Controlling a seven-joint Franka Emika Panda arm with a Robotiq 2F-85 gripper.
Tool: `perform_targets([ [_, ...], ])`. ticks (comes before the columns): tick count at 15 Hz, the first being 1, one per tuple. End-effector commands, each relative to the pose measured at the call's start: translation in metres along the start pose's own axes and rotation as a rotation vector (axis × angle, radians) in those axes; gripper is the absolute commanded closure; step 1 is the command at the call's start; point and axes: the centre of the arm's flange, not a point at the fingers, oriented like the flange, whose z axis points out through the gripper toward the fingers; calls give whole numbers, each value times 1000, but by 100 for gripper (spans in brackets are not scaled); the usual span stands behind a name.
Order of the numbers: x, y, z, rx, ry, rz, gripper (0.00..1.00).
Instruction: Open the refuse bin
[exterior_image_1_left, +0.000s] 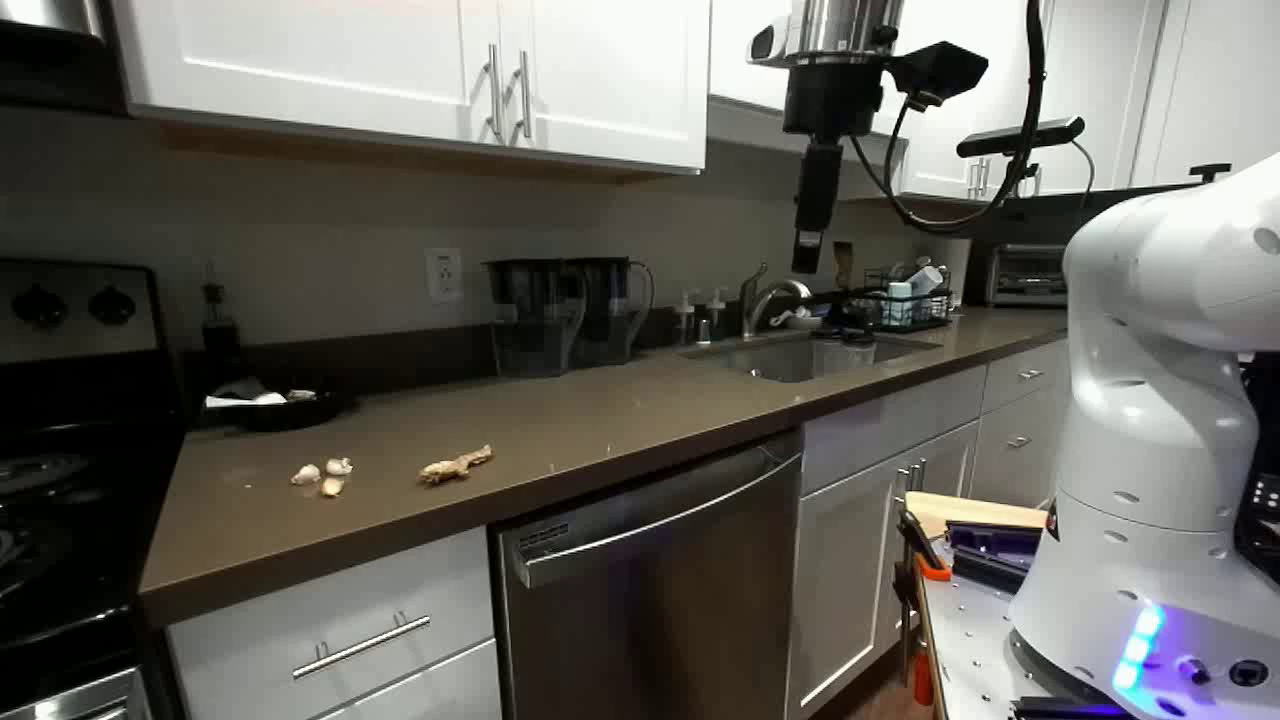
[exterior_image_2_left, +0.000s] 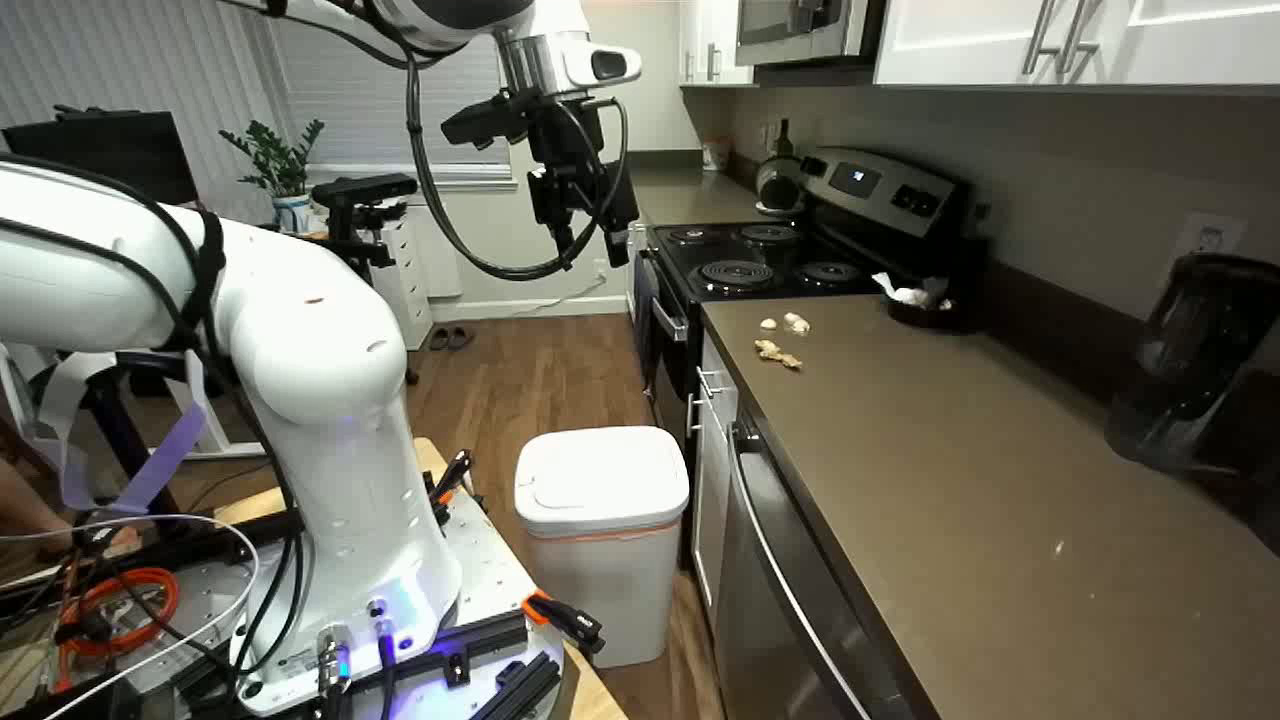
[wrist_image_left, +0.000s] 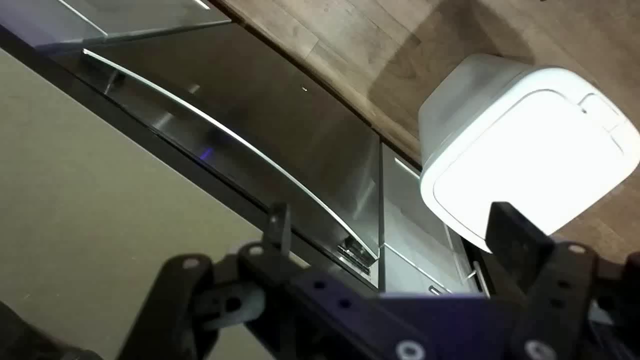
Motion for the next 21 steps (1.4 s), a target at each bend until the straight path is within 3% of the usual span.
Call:
perform_targets([
  [1,0,0,0,0,0,0,0],
  [9,0,0,0,0,0,0,0],
  [16,23,-11,81,188,-40,-18,0],
  [21,54,-45,135,325,-74,-66,0],
])
